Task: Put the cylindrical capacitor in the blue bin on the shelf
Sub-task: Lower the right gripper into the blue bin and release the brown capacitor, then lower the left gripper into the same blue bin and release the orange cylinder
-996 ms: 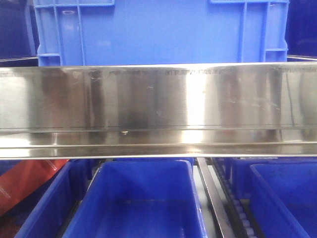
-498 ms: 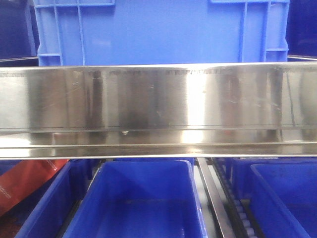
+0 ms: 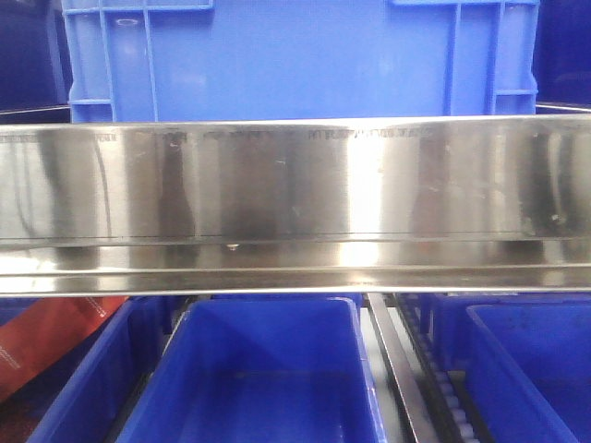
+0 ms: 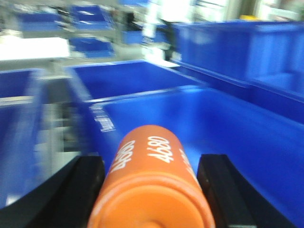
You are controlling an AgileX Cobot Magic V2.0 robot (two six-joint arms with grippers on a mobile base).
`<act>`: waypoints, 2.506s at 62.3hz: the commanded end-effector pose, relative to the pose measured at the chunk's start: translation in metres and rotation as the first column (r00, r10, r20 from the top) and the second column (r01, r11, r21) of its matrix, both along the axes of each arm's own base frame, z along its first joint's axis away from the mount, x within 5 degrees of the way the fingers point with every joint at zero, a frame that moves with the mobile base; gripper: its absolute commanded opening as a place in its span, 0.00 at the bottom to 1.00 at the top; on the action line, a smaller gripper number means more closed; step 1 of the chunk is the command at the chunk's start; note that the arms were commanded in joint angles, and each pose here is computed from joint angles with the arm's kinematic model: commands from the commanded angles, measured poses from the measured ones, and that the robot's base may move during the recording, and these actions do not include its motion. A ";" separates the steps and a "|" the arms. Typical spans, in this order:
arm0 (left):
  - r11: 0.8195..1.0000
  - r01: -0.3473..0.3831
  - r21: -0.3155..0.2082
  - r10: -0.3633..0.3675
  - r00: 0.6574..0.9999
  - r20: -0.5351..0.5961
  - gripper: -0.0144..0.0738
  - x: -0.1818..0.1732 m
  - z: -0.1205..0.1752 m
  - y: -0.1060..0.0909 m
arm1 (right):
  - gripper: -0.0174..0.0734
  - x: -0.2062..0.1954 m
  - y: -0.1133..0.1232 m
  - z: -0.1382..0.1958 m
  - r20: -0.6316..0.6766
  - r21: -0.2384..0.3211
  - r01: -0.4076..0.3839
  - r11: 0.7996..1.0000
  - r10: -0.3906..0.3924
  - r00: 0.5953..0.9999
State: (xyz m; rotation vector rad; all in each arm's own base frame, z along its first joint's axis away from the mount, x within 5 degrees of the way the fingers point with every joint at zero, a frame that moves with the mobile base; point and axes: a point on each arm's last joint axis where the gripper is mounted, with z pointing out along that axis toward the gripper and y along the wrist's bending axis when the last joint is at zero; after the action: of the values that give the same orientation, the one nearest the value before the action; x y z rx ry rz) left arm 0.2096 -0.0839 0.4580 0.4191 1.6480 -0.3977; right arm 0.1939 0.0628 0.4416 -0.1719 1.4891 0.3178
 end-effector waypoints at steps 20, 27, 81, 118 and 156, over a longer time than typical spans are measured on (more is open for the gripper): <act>0.988 0.152 -0.024 -0.152 0.988 -0.002 0.04 0.061 -0.014 -0.090 | 0.01 0.061 0.059 -0.009 -0.078 -0.042 -0.133 0.990 0.130 0.988; 0.985 0.170 -0.014 -0.171 0.985 -0.029 0.04 0.072 -0.028 -0.108 | 0.01 0.069 0.073 -0.014 -0.099 -0.049 -0.165 0.985 0.160 0.982; 0.980 0.194 -0.035 -0.194 0.981 0.015 0.11 0.056 -0.013 -0.108 | 0.33 0.059 0.072 -0.008 -0.160 -0.048 -0.179 0.983 0.169 0.972; 0.988 0.126 -0.093 -0.116 0.988 0.100 0.04 -0.007 -0.020 -0.058 | 0.01 -0.020 0.030 -0.024 -0.124 -0.027 -0.178 0.984 0.174 0.977; 0.958 0.091 -0.273 -0.063 0.992 0.107 0.04 -0.128 -0.117 0.029 | 0.01 -0.126 -0.026 -0.119 -0.004 0.012 -0.178 0.984 0.178 0.984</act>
State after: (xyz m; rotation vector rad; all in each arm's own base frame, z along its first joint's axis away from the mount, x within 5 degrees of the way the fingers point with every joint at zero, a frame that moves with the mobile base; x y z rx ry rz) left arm 0.0919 -0.0627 0.3404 0.3160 1.5104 -0.6308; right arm 0.0765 0.0408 0.3204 -0.3031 1.5310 0.4662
